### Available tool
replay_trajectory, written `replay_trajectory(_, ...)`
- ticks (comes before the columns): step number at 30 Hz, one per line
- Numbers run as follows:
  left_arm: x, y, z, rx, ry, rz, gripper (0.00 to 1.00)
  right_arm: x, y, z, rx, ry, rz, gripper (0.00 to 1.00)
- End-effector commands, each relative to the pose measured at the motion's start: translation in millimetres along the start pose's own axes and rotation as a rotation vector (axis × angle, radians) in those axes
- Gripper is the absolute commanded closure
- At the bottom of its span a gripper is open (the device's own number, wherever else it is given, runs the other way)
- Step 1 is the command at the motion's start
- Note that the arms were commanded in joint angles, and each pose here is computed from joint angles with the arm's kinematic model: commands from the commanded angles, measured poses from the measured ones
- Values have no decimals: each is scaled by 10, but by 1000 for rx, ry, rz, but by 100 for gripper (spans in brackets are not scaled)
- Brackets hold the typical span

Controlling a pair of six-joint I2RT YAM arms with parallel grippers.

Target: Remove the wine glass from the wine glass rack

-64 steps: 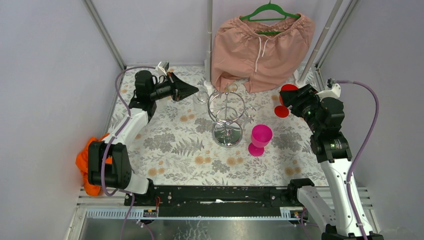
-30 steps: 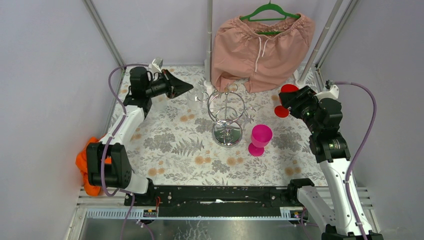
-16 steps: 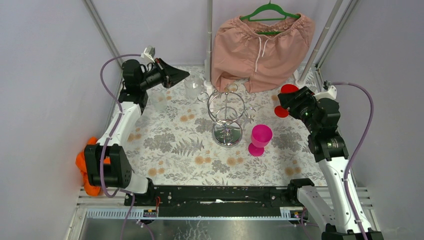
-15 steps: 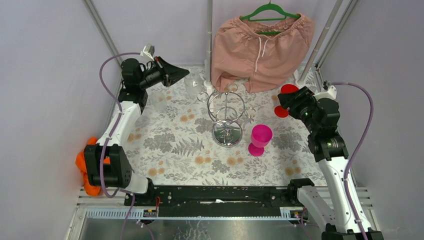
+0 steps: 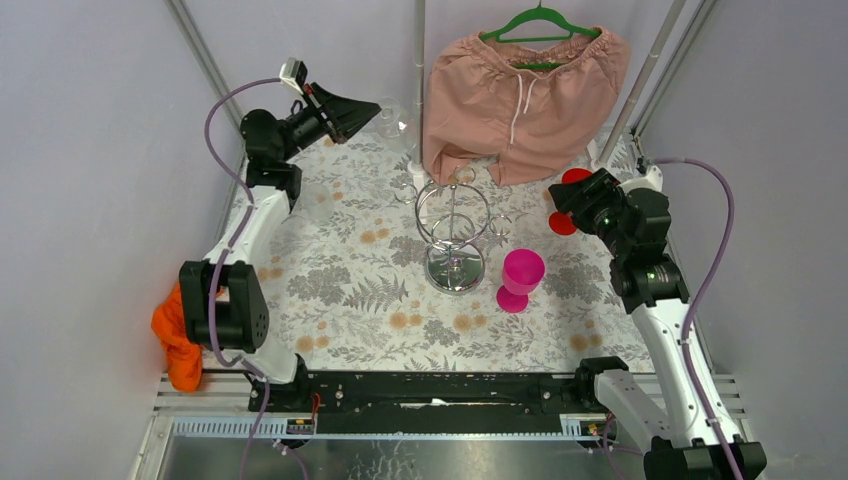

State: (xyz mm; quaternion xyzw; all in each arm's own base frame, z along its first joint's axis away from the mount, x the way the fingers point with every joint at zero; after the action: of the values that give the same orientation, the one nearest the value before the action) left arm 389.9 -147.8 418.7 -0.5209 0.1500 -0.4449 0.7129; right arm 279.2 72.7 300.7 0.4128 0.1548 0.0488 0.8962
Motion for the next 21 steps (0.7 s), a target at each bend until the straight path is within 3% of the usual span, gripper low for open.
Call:
replay_trajectory(1, 95, -684, 5, 120, -7, -274, 100, 85, 181, 67, 1, 2, 80, 38)
replay_trajectory(5, 244, -880, -138, 151, 40, -381, 100, 162, 234, 119, -18, 5, 88, 37)
replay_trajectory(14, 419, -1053, -464, 51, 129, -690, 100, 306, 605, 206, -73, 76, 235, 36)
replay_trajectory(21, 571, -1020, -619, 40, 155, -738, 100, 343, 890, 220, -63, 96, 420, 30)
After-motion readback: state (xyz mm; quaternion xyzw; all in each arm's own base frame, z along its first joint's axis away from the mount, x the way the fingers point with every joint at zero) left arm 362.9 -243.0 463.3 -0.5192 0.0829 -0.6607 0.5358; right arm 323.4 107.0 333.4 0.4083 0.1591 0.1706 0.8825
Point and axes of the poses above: each gripper's point midway between its finger pads, its own x axis out along the fingers, its own y axis along the line the jaws close on, z = x × y, the point moved 3 cm from there along -x, back along the fingers, and after that the axes turned 6 degrees about x, right-handed, at the moved point
